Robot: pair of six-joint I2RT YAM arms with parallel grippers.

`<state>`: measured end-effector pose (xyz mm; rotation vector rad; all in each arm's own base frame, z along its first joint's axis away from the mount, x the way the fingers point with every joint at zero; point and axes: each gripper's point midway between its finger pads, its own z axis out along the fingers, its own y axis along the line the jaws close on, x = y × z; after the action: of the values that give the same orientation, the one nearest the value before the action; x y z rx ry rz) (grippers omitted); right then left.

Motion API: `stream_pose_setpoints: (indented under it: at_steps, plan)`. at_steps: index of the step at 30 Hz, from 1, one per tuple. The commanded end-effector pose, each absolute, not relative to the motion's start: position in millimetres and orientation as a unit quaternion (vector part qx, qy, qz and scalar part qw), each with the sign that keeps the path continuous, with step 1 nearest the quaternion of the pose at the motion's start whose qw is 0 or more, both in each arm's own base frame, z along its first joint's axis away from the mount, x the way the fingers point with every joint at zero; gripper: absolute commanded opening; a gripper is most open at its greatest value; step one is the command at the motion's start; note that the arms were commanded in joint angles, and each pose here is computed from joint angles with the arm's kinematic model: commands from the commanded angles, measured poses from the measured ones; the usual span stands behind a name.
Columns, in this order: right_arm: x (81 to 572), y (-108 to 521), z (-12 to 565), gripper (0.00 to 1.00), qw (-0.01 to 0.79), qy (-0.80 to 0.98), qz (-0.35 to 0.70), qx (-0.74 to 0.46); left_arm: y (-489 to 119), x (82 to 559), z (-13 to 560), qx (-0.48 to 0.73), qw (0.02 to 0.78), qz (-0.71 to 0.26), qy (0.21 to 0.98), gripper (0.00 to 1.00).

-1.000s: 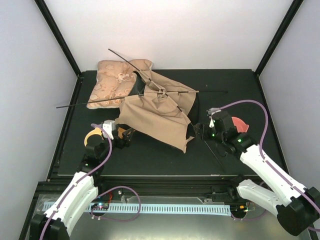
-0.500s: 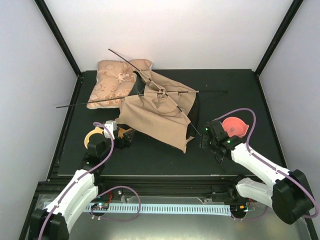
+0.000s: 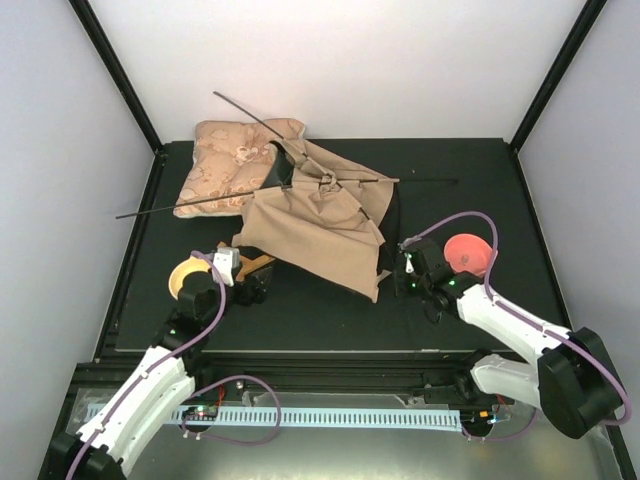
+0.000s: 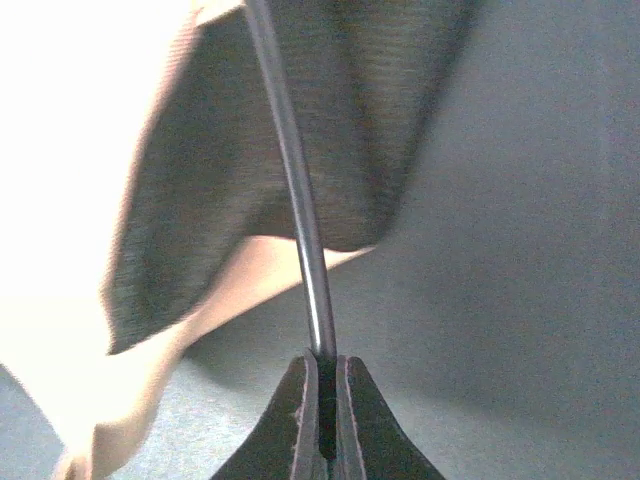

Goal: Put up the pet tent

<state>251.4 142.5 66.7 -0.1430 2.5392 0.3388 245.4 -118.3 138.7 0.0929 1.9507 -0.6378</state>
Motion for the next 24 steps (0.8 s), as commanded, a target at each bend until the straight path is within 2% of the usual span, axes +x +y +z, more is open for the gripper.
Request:
stream_pose_setpoints:
  at_steps: [1, 14, 18, 23, 24]
  plan:
    - [264.6, 167.3, 98.0, 0.02, 0.316, 0.928, 0.167, -0.105, -110.1, 242.5, 130.5, 0.021, 0.493, -0.235, 0.838, 0.99]
    - [233.2, 204.0, 137.2, 0.01, 0.294, 0.895, 0.279, -0.188, -110.5, 243.5, 127.2, 0.027, 0.496, -0.219, 0.84, 0.99]
    - [233.5, 198.7, 135.2, 0.02, 0.307, 0.895, 0.277, -0.169, -117.6, 240.3, 128.3, 0.039, 0.494, -0.227, 0.838, 0.99]
    - [239.9, 193.1, 145.8, 0.14, 0.34, 0.888, 0.282, -0.131, -119.3, 238.5, 132.9, 0.042, 0.503, -0.233, 0.831, 0.99]
    - [241.5, 189.3, 146.2, 0.26, 0.346, 0.889, 0.276, -0.12, -119.2, 238.3, 133.3, 0.042, 0.505, -0.234, 0.83, 0.99]
